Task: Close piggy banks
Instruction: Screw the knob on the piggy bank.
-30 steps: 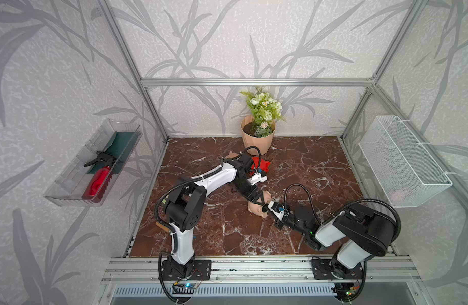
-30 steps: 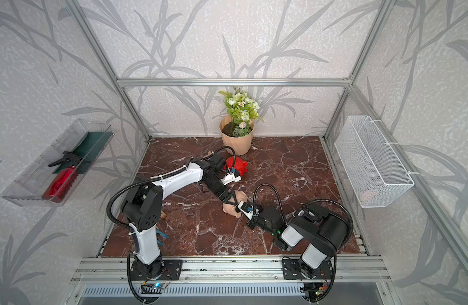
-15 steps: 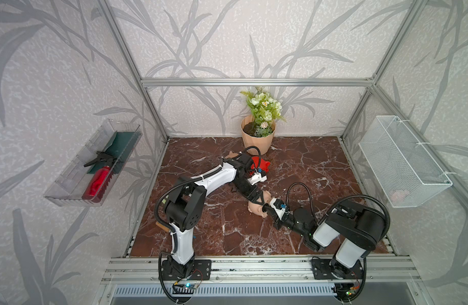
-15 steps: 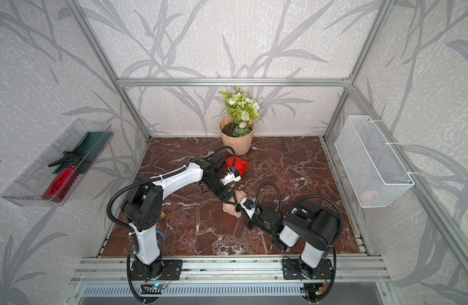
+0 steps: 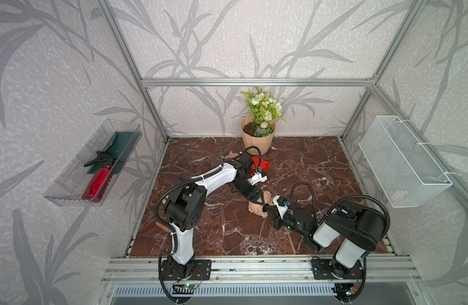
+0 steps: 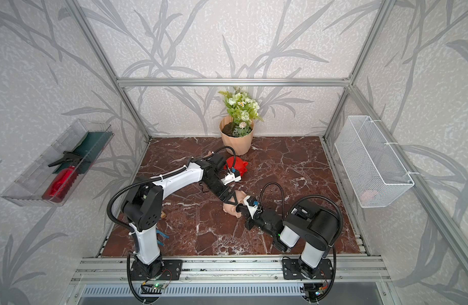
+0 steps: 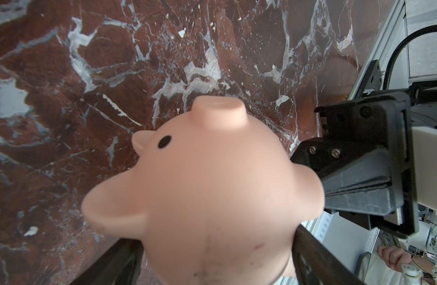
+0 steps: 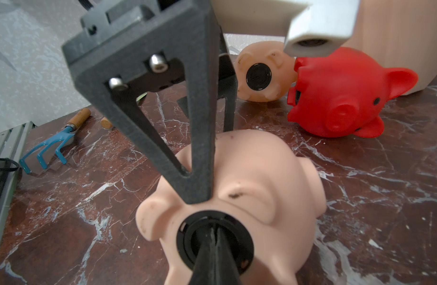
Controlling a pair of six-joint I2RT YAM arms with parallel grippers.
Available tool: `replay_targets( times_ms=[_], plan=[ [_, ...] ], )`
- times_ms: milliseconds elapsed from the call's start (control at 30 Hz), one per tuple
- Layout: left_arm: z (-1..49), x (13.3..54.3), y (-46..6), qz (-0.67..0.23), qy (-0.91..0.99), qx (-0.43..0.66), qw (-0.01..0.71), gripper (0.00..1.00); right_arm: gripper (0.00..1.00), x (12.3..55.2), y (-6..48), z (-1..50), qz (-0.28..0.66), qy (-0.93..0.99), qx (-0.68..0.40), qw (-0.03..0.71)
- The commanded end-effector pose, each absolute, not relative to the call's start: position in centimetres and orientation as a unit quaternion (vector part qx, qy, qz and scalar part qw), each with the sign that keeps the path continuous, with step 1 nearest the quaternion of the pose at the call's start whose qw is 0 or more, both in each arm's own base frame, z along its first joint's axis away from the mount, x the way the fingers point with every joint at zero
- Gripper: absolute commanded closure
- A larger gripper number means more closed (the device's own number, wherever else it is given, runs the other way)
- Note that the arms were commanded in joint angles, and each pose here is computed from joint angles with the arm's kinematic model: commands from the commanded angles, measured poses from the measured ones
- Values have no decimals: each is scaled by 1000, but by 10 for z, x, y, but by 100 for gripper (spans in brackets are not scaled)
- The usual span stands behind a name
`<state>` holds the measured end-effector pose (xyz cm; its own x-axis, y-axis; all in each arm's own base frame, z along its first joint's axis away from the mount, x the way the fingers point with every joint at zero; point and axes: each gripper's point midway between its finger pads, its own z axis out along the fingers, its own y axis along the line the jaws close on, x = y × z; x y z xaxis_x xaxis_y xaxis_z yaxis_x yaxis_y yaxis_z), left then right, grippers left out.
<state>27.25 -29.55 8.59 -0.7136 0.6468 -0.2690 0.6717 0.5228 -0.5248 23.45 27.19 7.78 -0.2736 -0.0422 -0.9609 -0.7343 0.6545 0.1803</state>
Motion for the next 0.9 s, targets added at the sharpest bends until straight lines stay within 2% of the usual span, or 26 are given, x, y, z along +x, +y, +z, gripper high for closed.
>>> replay_targets(
  times_ms=[0,867],
  plan=[
    [71,257,-290,-300,874,381,-24,13,100,234,257,58,308,767,-229,514],
    [70,255,-289,-295,876,382,-26,13,100,234,262,55,405,799,-79,437]
  ],
)
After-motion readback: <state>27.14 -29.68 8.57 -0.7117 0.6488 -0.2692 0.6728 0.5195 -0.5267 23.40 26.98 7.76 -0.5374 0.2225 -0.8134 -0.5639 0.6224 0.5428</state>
